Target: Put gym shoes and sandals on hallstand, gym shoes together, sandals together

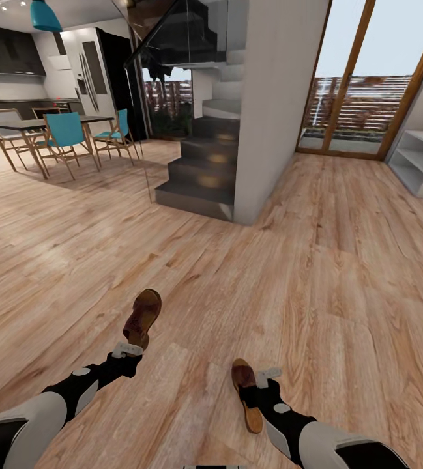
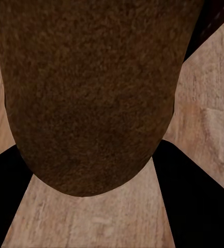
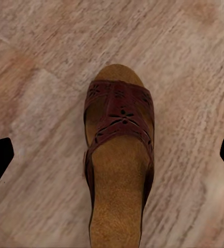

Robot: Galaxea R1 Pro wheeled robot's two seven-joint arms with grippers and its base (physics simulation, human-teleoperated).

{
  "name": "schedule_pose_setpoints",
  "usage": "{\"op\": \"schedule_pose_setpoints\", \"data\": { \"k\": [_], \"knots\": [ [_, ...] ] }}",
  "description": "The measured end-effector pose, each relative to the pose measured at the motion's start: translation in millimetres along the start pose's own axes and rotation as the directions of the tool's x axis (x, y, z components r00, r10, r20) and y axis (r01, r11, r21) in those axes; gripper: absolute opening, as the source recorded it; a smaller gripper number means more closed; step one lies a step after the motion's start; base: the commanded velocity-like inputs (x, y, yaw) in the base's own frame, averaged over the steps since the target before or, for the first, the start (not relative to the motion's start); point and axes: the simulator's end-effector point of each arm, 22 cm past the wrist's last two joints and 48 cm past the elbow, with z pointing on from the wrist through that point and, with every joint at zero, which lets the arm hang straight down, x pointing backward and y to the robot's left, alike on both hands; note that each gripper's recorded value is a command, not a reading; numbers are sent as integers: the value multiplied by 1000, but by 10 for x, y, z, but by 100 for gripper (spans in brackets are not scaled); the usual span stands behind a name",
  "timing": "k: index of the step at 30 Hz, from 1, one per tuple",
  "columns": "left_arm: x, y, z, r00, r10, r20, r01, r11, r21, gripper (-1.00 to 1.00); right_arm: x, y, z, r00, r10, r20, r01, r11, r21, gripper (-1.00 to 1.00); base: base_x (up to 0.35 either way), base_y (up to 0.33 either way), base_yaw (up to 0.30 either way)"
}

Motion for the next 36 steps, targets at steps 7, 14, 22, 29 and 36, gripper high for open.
{"op": "schedule_pose_setpoints", "data": {
  "k": [7,14,22,29,36],
  "knots": [
    [-1,-7,2,1000,-1,0,1,1000,1,-100,38,39,-8,1000,1,-4,-1,1000,-16,100,100,89,0],
    [-2,-12,4,1000,-1,0,1,1000,2,-100,44,33,-9,1000,4,-4,-4,1000,-16,100,13,12,0],
    [29,-11,16,1000,-2,-5,2,1000,3,-100,84,26,-2,1000,9,-10,-9,1000,-14,100,1,1,0],
    [87,-11,40,1000,-5,-15,5,1000,4,-100,168,18,9,1000,15,-22,-15,1000,-12,100,0,0,0],
    [151,-10,66,1000,-8,-26,9,1000,5,-100,322,22,6,999,19,-45,-19,1000,-12,100,0,0,0]
  ]
}}
